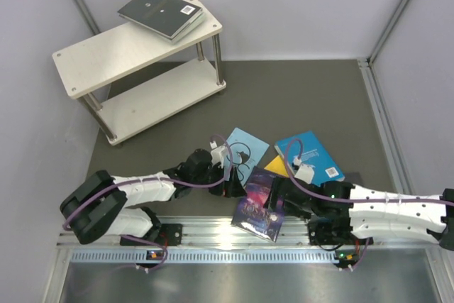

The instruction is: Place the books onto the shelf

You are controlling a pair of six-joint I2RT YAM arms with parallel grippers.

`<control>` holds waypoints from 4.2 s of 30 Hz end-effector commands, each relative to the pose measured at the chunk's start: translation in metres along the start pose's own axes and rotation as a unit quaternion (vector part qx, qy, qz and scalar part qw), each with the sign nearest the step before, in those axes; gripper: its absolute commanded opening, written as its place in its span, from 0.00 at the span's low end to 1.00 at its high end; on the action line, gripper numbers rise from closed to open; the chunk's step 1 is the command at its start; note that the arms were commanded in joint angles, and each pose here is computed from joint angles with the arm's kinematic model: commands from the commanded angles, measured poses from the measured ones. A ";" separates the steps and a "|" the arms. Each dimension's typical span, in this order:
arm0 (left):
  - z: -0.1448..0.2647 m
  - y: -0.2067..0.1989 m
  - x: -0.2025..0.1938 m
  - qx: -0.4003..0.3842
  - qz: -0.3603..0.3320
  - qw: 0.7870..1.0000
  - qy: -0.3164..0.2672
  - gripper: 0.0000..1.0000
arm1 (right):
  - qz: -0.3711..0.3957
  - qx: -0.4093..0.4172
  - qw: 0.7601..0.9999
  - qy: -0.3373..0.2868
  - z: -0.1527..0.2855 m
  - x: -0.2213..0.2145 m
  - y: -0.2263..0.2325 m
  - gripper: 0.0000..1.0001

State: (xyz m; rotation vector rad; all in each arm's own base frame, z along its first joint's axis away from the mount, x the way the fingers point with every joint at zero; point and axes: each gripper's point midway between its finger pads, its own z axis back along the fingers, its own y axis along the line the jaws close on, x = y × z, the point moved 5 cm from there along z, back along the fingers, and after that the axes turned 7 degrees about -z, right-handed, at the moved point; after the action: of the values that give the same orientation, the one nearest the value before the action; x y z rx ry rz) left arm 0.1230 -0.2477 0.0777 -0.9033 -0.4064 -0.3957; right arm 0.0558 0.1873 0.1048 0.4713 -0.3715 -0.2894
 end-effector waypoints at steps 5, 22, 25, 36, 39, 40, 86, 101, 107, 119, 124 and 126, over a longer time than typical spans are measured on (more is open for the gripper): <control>-0.016 -0.016 0.006 -0.059 -0.022 0.998 -0.019 0.98 | 0.025 -0.131 0.990 0.044 0.001 -0.024 -0.075 1.00; -0.043 -0.026 -0.014 -0.154 0.039 0.987 -0.009 0.92 | 0.013 0.068 0.997 -0.036 -0.012 -0.005 -0.007 0.96; -0.042 -0.029 -0.018 -0.178 0.049 0.983 -0.009 0.88 | 0.000 0.111 0.993 -0.040 -0.017 -0.007 -0.007 0.81; -0.021 -0.036 -0.028 -0.223 0.073 0.971 -0.036 0.87 | -0.004 0.214 0.976 -0.045 -0.001 -0.003 0.008 0.11; -0.015 -0.043 -0.023 -0.229 0.067 0.970 -0.045 0.87 | 0.003 0.278 0.958 -0.066 0.019 0.007 0.024 0.00; -0.014 -0.043 -0.022 -0.226 0.063 0.971 -0.046 0.87 | 0.014 0.294 0.952 -0.079 0.024 0.010 0.028 0.00; 0.053 -0.008 0.074 0.137 -0.045 0.971 -0.192 0.58 | 0.039 0.288 0.951 -0.103 -0.011 0.079 0.090 1.00; 0.081 0.062 0.042 0.192 0.062 0.964 -0.175 0.98 | 0.038 0.245 0.968 0.028 -0.070 0.049 0.082 1.00; 0.063 0.066 0.026 0.144 0.107 0.968 -0.177 0.94 | 0.018 0.255 0.965 0.064 -0.075 0.024 0.068 1.00; 0.051 0.057 0.007 0.058 0.131 0.977 -0.158 0.83 | 0.013 0.243 0.965 0.098 -0.098 0.001 0.061 0.99; 0.053 0.054 0.006 0.054 0.134 0.977 -0.159 0.83 | -0.002 0.240 0.964 0.114 -0.114 -0.007 0.053 0.68; 0.055 0.054 0.003 0.055 0.138 0.976 -0.160 0.83 | -0.005 0.247 0.962 0.113 -0.112 -0.007 0.052 0.51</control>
State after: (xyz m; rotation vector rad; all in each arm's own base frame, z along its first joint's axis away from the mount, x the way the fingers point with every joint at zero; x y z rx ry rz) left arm 0.1535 -0.1712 0.0727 -0.8554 -0.6242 0.0368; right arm 0.1142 0.2899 0.0587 1.0586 -0.2315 -0.1422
